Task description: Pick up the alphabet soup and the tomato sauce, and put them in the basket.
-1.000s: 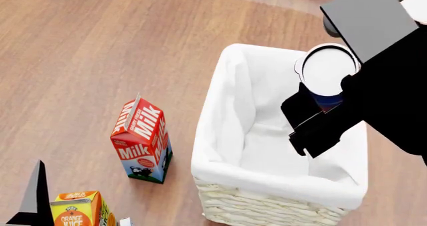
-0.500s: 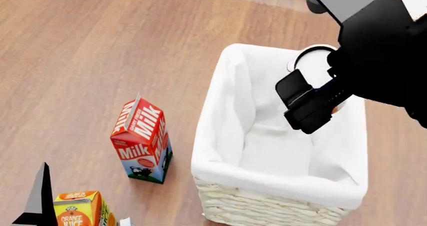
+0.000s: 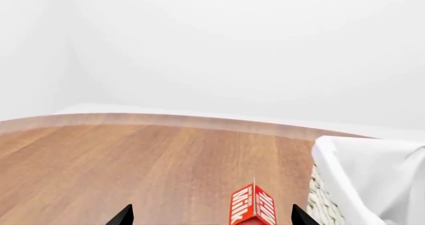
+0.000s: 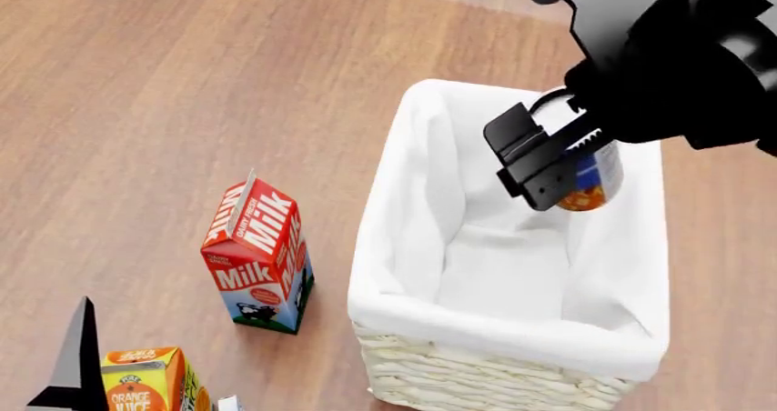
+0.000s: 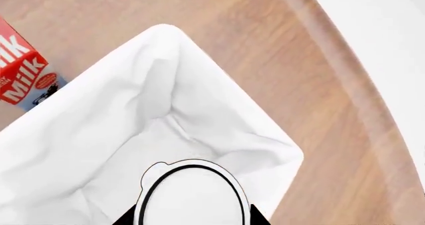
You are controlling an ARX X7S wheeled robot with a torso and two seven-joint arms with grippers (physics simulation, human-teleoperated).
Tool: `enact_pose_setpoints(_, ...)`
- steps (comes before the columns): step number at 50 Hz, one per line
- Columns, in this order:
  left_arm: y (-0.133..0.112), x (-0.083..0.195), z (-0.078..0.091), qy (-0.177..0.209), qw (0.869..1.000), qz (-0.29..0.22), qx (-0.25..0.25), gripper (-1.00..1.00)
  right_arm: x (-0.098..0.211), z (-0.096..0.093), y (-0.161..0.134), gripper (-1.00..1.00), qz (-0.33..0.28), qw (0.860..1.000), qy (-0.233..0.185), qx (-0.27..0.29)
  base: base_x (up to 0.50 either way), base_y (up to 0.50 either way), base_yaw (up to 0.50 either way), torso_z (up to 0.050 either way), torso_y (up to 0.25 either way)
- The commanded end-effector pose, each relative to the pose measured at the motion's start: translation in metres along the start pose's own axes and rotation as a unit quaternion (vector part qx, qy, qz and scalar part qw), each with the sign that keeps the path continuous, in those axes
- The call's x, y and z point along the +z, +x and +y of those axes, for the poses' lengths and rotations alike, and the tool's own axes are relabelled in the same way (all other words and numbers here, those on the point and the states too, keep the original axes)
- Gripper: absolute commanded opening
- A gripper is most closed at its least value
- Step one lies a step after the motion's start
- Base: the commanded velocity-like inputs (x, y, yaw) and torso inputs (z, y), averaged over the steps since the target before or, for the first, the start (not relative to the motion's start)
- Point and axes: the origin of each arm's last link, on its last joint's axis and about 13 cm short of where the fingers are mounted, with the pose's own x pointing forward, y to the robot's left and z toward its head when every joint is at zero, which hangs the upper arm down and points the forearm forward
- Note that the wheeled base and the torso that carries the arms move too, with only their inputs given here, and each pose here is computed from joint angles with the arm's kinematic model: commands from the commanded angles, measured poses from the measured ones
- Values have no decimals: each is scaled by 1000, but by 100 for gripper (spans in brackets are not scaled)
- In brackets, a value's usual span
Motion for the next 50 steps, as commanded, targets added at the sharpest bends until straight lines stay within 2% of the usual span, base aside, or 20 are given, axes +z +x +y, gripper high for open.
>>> enact_pose_setpoints(1, 6, 1, 1, -22, 999, -22, -6, 100, 28, 6, 0, -100, 0, 999, -36, 17, 0, 0, 0, 0, 0)
enact_pose_setpoints(7, 6, 0, 1, -22, 1000, -21, -6, 100, 29, 7, 6, -100, 11, 998, -56, 12, 0, 0, 0, 0, 2)
enact_pose_setpoints(35, 8, -4, 1, -19, 1000, -15, -8, 100, 25, 19, 34, -100, 30, 995, -84, 42, 0, 0, 0, 0, 0)
enact_pose_setpoints(50, 8, -4, 1, -18, 1000, -14, -8, 100, 23, 24, 48, -100, 30, 995, -84, 48, 0, 0, 0, 0, 1)
